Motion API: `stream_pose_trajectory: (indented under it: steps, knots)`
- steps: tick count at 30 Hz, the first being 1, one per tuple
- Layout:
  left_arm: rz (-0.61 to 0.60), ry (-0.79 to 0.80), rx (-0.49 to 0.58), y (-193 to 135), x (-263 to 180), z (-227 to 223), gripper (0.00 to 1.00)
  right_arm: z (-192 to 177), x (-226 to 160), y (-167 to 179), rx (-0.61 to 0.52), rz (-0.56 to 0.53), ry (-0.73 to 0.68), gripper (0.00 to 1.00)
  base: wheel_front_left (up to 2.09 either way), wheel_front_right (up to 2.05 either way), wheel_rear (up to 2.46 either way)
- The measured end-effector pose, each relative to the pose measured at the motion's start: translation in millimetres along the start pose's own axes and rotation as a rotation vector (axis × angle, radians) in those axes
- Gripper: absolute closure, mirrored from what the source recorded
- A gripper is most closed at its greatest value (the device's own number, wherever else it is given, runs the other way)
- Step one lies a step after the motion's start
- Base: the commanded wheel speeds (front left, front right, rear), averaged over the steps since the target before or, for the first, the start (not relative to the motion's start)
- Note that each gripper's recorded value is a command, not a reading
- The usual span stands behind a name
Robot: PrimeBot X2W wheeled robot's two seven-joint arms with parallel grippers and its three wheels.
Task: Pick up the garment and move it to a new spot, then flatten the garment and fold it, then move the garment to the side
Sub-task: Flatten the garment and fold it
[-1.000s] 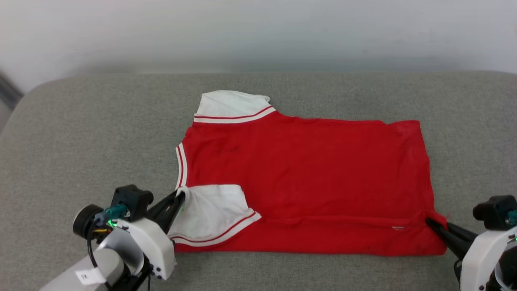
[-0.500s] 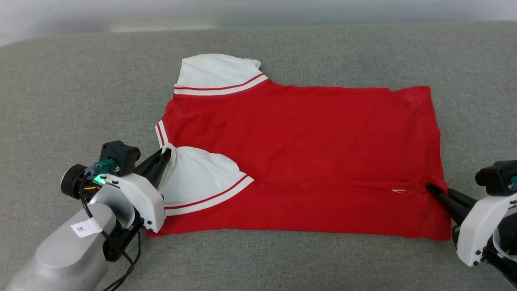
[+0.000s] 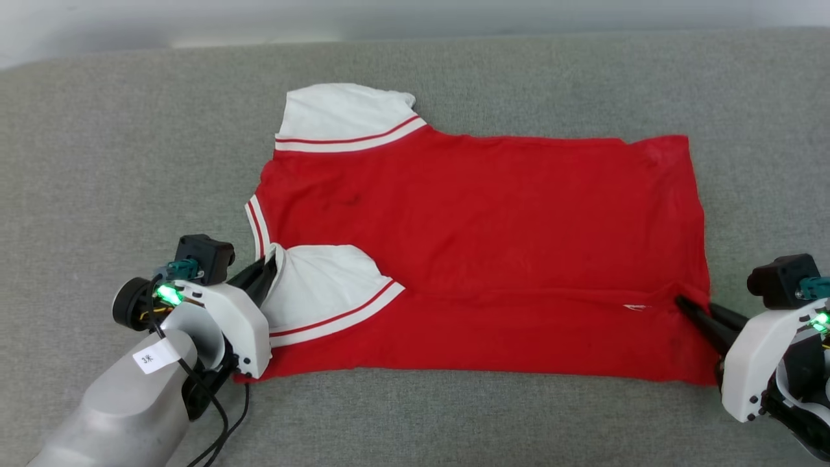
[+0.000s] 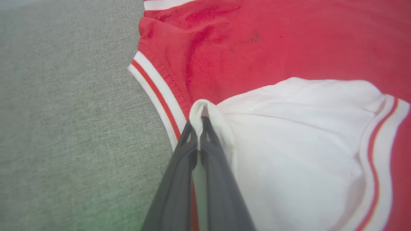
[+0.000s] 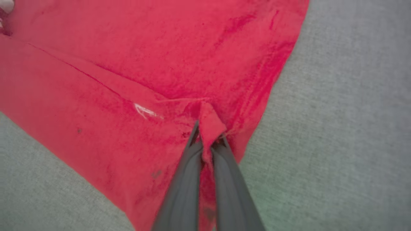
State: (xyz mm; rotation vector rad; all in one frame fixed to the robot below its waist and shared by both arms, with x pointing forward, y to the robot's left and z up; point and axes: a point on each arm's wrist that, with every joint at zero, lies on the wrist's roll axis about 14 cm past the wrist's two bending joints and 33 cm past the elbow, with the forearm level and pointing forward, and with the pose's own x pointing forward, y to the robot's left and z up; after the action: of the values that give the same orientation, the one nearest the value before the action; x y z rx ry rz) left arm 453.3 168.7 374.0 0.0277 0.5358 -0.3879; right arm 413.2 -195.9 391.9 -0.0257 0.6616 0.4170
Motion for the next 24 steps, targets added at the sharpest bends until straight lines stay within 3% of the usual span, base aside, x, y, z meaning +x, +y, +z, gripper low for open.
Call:
stream_pose_trajectory:
  steps: [15, 24]
  knots:
    - [0.061, -0.118, 0.127, 24, -49, 86, 0.0, 49, -35, 16, -0.055, 0.007, -0.174, 0.0, 0.0, 0.0, 0.0]
    - [0.002, 0.17, 0.103, 10, -61, 80, 0.0, 53, -42, 27, -0.071, 0.018, -0.176, 0.0, 0.0, 0.0, 0.0]
